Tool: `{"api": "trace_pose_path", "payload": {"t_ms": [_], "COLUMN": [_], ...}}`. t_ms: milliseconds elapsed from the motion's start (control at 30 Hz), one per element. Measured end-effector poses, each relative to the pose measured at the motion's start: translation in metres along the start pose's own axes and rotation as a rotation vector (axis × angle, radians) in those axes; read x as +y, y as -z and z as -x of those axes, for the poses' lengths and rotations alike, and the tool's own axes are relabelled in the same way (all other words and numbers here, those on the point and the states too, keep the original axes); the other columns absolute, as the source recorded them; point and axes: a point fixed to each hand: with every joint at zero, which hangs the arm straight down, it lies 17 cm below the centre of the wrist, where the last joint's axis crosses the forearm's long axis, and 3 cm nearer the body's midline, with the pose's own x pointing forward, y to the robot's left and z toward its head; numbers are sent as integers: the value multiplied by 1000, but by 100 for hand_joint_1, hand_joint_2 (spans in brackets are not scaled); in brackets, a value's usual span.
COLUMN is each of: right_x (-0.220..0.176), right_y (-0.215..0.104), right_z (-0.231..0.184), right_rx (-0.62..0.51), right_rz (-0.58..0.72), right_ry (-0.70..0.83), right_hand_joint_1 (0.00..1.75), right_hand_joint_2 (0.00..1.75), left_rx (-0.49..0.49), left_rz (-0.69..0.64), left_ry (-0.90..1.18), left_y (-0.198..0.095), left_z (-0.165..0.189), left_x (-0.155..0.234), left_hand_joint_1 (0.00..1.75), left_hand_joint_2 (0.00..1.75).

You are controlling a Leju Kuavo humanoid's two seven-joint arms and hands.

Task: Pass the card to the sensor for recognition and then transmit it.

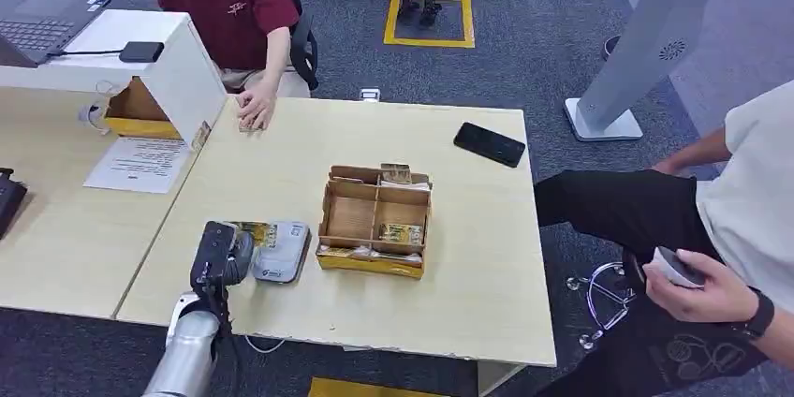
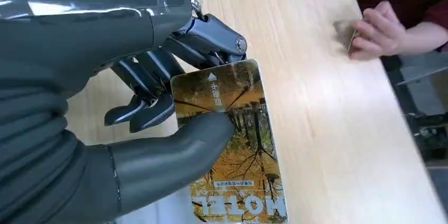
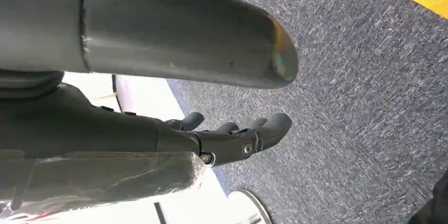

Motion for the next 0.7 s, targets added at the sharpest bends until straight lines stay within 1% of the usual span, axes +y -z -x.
{"api": "trace_pose_path", "payload": {"t_ms": [233,333,467,567,700], "right_x": [0,0,-2,-2,-5], "right_y": [0,0,0,0,1], "right_z": [-2,-2,-3,-4,-9], "right_rx": [-8,-9,-13,-20,-40], "right_rz": [-1,-1,2,5,10], "right_ry": [-17,-28,-33,-44,-69], "right_hand_joint_1": [0,0,0,0,0], "right_hand_joint_2": [0,0,0,0,0], "left_rx": [-73,-131,-167,-215,-312], "left_rz": [-131,-207,-245,-300,-420], "left_ry": [-129,-147,-151,-124,65], "left_y": [18,22,26,28,33], "left_z": [-31,-46,-57,-68,-95], "left_x": [46,68,80,93,118], "left_hand_joint_1": [175,175,175,175,175], "left_hand_joint_2": [175,175,175,175,175]}}
